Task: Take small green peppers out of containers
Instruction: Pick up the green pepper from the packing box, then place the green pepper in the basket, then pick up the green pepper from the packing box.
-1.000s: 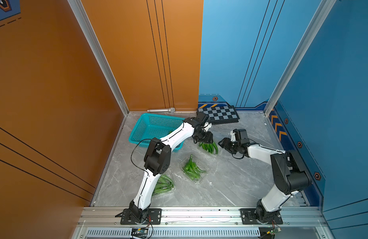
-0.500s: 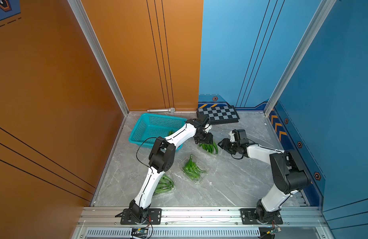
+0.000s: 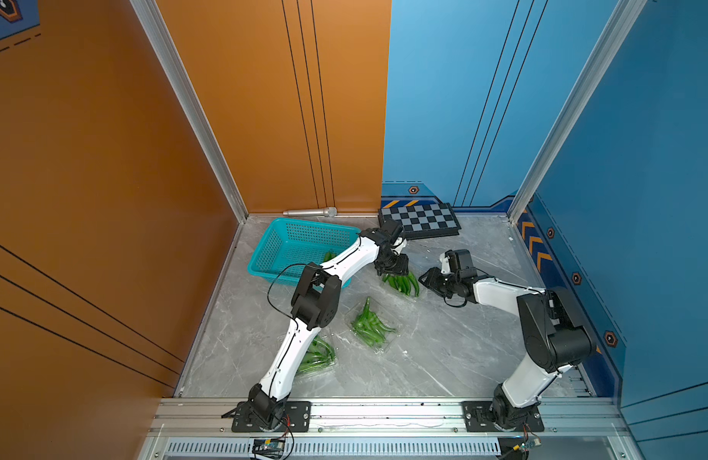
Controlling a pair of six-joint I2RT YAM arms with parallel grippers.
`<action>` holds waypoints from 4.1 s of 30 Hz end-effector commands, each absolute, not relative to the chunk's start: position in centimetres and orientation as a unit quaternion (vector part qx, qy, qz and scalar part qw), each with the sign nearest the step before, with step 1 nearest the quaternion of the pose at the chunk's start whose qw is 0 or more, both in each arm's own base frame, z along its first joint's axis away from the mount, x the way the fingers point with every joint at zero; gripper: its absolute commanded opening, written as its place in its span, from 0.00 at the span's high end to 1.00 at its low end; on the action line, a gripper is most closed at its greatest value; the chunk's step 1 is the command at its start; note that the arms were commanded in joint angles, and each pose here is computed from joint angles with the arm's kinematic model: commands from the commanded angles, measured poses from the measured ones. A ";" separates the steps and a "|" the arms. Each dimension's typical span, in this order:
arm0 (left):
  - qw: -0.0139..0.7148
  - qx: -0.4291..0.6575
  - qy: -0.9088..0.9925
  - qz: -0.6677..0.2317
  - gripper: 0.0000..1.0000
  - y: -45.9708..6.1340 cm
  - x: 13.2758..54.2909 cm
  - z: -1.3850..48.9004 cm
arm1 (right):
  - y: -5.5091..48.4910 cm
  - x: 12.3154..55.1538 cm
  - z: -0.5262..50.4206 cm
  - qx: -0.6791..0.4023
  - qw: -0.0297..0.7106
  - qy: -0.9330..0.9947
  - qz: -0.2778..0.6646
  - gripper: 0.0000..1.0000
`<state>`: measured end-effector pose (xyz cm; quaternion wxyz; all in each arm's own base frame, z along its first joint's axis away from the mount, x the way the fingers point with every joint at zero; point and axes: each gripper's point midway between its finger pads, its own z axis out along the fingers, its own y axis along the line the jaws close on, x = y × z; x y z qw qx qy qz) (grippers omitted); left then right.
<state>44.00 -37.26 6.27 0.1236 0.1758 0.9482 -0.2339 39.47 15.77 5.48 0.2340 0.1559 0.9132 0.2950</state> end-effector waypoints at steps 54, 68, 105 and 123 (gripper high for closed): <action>0.241 0.154 0.930 -0.233 0.92 -29.3 43.3 20.8 | 15.7 40.0 5.6 0.140 0.227 0.922 0.281 0.49; 0.232 -0.006 0.961 -0.149 0.89 -12.1 45.8 17.5 | 16.5 40.3 5.4 0.137 0.223 0.923 0.283 0.49; 0.131 0.127 0.942 -0.282 0.43 -36.5 41.5 13.8 | 15.1 39.3 5.6 0.147 0.232 0.926 0.259 0.50; 0.086 0.114 0.948 -0.286 0.48 -40.9 40.4 9.3 | 15.2 38.8 5.2 0.144 0.231 0.927 0.258 0.52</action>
